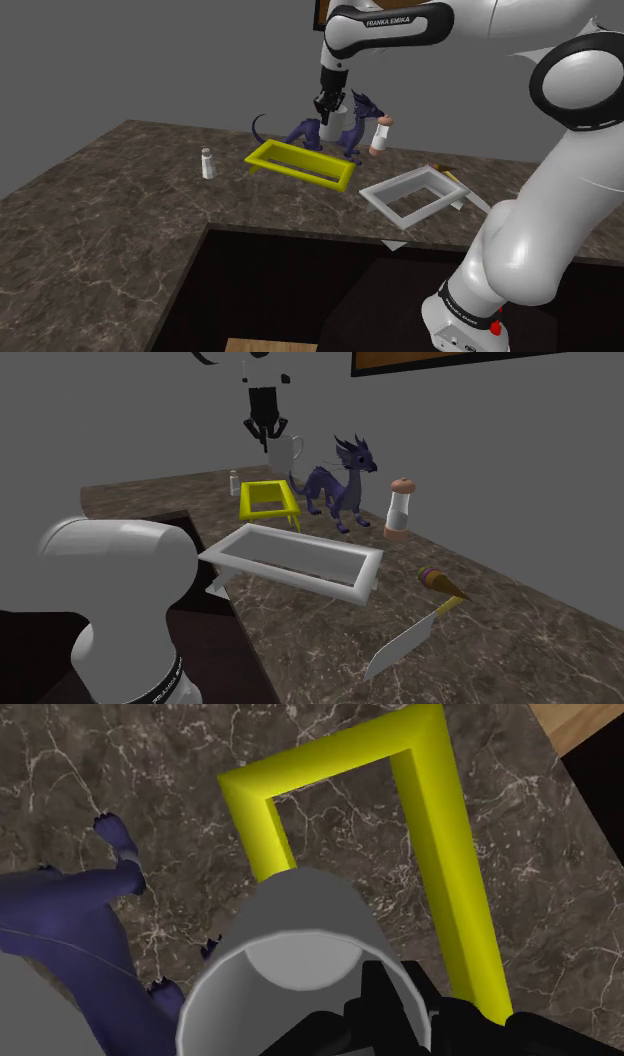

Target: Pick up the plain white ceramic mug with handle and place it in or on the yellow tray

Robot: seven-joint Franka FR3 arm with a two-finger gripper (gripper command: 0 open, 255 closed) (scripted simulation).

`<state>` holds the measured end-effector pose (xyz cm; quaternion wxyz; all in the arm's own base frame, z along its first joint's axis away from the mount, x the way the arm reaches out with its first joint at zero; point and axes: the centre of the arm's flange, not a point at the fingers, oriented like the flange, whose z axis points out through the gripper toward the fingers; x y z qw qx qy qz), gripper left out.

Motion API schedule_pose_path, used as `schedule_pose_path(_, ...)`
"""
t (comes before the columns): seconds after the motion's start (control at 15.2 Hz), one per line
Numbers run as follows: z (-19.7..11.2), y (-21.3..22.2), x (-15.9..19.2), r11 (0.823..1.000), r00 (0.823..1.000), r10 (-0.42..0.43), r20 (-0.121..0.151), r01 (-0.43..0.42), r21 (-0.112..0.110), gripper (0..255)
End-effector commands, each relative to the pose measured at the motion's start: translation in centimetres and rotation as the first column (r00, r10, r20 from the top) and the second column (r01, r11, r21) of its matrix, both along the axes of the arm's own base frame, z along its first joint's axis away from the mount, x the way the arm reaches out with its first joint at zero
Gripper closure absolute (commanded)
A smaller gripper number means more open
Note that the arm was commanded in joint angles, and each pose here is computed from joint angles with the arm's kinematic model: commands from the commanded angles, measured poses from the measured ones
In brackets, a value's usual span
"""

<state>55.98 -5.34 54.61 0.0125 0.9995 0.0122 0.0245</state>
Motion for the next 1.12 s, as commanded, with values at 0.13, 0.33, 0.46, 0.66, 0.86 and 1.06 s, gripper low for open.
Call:
schedule_pose_path(0.13,0.3,3.4,4.4,1.000,1.000,0.000,0.000,0.000,0.001,255)
schedule_pose_path(0.33,0.5,5.6,7.0,1.000,1.000,0.000,0.000,0.000,0.001,255)
schedule_pose_path(0.46,-0.5,5.6,7.0,1.000,1.000,0.000,0.000,0.000,0.001,255)
schedule_pose_path(0.66,-2.1,5.6,7.0,1.000,1.000,0.000,0.000,0.000,0.001,255)
schedule_pose_path(0.86,-3.7,5.6,7.0,1.000,1.000,0.000,0.000,0.000,0.001,255)
schedule_pose_path(1.06,-5.3,5.6,7.0,1.000,1.000,0.000,0.000,0.000,0.001,255)
